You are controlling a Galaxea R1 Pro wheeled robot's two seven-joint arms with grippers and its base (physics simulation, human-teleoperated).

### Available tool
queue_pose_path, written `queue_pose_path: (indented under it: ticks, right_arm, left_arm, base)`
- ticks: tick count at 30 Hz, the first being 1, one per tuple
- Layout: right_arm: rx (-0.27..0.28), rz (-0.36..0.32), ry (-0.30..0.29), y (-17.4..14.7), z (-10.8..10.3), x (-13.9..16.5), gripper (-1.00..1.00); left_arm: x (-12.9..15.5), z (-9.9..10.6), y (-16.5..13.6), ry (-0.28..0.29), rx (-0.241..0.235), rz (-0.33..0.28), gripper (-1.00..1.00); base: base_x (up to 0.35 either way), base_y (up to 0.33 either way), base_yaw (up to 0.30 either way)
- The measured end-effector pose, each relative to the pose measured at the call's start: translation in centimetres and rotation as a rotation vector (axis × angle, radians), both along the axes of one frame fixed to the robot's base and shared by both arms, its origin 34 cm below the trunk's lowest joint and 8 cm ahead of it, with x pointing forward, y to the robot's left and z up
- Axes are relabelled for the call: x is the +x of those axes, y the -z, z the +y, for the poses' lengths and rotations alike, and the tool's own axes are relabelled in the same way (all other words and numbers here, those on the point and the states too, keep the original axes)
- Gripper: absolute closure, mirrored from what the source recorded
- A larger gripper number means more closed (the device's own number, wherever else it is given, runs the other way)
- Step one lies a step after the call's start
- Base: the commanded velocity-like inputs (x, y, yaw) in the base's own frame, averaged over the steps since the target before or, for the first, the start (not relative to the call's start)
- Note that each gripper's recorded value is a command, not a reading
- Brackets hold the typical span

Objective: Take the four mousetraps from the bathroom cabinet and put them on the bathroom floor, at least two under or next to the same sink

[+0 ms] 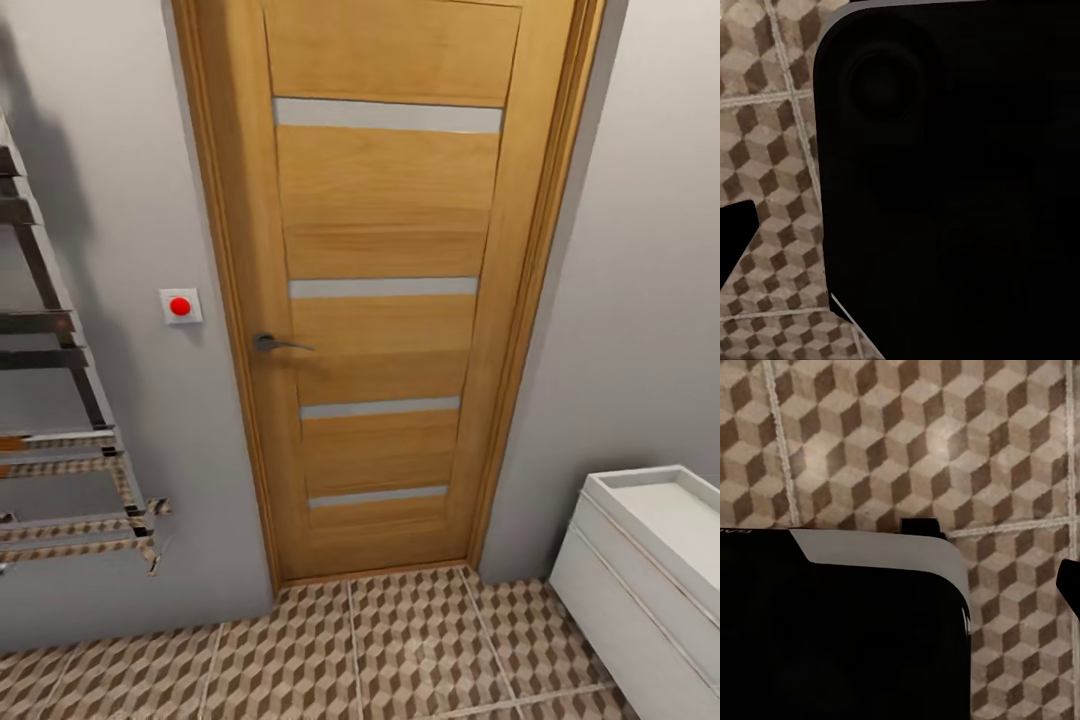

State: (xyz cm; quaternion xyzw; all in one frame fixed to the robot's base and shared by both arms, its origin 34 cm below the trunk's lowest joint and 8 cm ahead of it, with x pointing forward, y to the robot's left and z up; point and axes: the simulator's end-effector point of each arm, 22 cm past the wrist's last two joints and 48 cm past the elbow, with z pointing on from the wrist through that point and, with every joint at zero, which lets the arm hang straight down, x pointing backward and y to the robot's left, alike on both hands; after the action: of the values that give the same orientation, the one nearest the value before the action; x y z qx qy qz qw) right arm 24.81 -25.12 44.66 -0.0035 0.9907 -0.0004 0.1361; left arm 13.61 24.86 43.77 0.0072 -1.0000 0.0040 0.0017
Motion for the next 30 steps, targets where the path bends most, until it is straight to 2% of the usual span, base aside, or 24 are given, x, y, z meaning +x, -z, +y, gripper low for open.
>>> queue_pose_path:
  ticks: [30]
  right_arm:
    - [-0.001,0.000,0.000,0.00,-0.10,0.00,-1.00]
  left_arm:
    - [0.00,0.00,0.00,0.000,0.000,0.000,-1.00]
  base:
    - [0.000,0.000,0.293]
